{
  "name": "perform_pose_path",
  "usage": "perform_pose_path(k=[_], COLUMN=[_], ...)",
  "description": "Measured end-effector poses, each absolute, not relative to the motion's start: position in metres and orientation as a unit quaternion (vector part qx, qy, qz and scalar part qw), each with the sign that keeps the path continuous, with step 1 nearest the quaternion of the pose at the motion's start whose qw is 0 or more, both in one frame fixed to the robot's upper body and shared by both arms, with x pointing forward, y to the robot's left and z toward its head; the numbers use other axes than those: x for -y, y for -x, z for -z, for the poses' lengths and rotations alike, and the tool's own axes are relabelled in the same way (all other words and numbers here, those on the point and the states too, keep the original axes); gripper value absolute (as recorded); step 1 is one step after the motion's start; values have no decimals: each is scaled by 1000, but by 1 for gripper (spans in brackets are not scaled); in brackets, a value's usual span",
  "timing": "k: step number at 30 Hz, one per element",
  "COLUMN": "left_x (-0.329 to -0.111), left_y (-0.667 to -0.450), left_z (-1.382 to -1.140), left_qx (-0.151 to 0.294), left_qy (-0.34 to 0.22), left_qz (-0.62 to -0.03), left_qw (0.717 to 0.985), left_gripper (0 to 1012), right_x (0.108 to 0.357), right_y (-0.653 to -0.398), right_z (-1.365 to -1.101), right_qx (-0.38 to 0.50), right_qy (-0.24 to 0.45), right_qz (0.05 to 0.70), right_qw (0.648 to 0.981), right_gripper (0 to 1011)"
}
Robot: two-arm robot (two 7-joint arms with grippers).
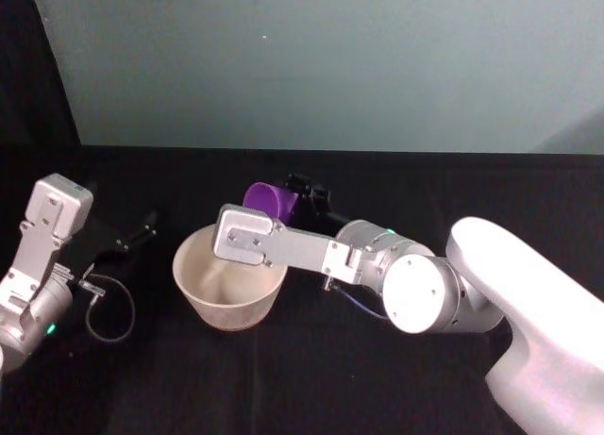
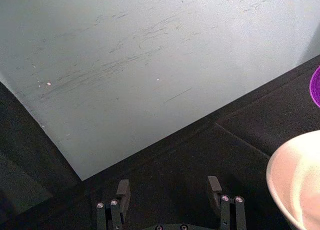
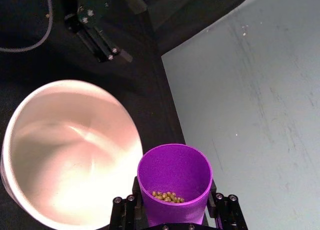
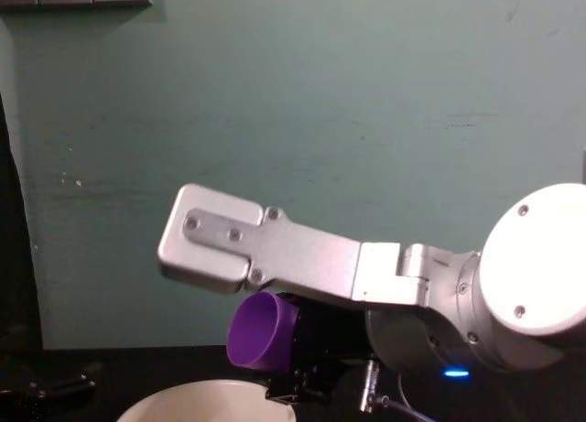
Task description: Pick up the cup and pour the mung beans from the cup into the bowl.
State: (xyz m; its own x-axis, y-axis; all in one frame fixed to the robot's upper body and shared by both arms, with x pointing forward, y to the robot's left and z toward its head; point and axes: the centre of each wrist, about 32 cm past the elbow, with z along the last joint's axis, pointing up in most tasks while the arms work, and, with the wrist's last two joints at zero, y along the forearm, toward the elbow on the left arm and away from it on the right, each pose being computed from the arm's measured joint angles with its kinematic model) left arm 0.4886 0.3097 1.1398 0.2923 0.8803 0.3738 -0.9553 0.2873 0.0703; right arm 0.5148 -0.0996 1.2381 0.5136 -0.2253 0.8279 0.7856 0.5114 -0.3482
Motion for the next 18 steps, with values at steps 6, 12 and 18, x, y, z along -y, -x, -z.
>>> perform_pose_path(k=[6, 12, 18], left_x=[-310, -310, -310], left_y=[-489, -489, -489], left_z=[-1140, -1140, -1140], left_qx=[132, 132, 132], left_qy=[-142, -141, -142], left_qz=[-580, -580, -580], left_qw=[791, 791, 791], left_gripper=[1011, 1011, 1011], right_x=[95, 91, 88], right_y=[-514, -512, -511], right_z=[-1238, -1238, -1238], right_qx=[390, 405, 416], right_qy=[390, 402, 409], right_qz=[314, 310, 308], right_qw=[773, 761, 752], right_gripper=[718, 718, 718])
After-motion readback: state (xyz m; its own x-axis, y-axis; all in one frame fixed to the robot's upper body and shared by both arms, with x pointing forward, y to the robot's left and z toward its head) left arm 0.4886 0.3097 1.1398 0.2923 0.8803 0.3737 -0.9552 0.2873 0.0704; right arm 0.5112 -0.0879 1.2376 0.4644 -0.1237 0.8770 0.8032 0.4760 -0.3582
